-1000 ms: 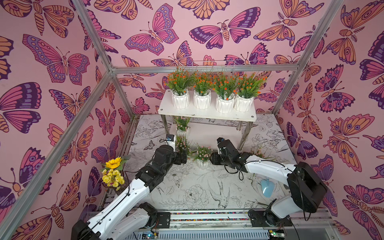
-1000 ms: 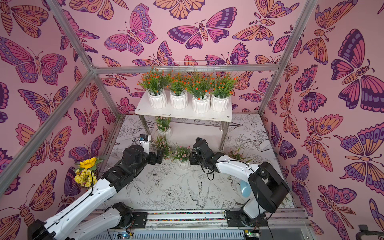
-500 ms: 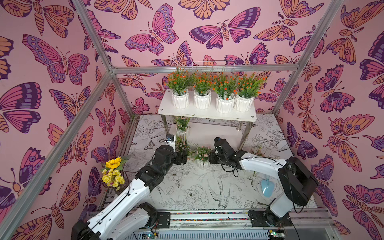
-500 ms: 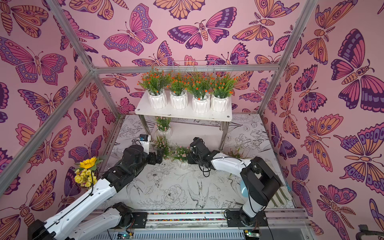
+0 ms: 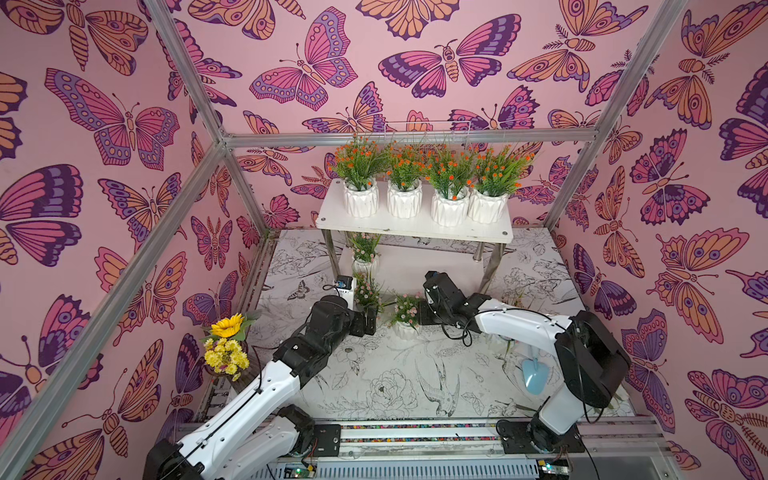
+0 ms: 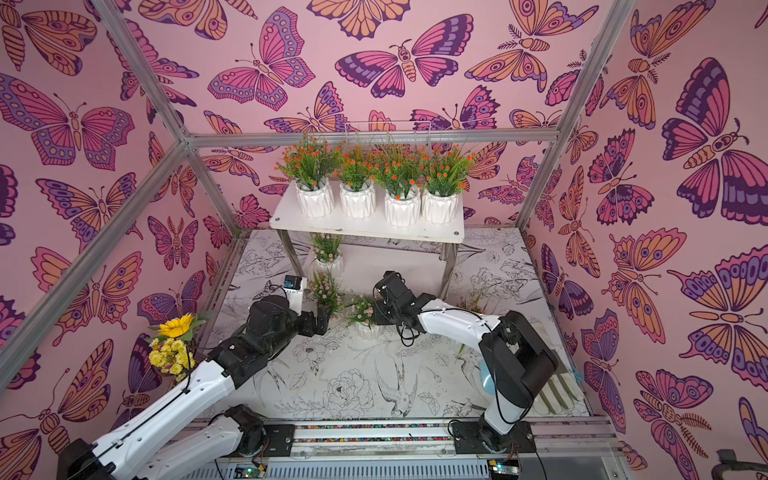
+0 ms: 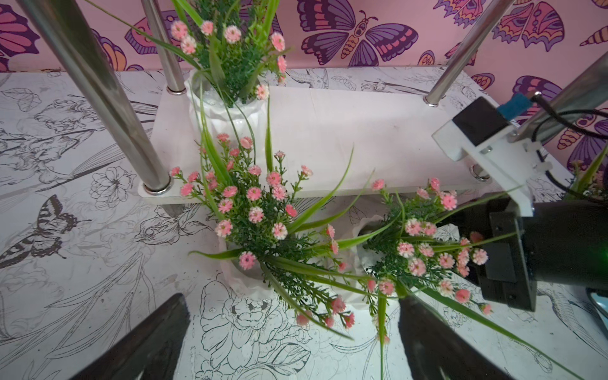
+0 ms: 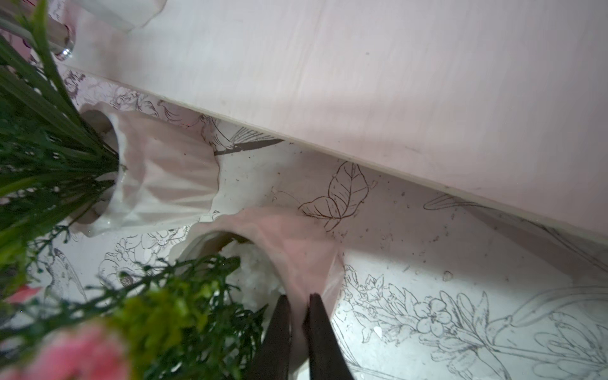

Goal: Place the baby's breath potted plants on the rack by color
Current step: Pick up the baby's breath potted plant from the center of the board.

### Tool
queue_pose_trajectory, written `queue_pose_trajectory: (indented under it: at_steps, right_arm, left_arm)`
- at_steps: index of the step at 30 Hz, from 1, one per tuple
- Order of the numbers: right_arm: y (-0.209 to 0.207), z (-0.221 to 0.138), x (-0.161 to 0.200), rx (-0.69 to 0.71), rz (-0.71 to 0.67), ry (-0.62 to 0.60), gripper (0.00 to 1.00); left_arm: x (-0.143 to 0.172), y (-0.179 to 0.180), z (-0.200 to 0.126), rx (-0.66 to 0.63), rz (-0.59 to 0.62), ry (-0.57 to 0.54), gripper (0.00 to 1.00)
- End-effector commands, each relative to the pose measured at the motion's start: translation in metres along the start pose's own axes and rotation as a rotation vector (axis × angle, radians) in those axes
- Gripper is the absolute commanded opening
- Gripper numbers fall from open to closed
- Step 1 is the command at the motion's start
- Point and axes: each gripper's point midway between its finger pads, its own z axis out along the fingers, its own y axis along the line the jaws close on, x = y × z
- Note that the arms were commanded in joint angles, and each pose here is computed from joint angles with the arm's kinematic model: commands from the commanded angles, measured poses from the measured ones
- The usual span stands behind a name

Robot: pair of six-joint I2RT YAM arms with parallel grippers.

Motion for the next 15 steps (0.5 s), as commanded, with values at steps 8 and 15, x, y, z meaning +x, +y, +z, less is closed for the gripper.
queue_pose_trajectory:
  at_steps: [8, 15]
  right_arm:
    - [-0.015, -0.057, -0.013, -0.004, -0.035, 0.004, 0.06]
    - [-0.032, -0.07, -0.01, -0.072, 0.046, 0.001, 0.05]
  left_arm:
    - [0.008, -0.039, -0.005, 0.202, 0.033, -0.072, 1.0]
    - [0.027, -0.067, 0.005, 0.296, 0.12, -0.087, 1.0]
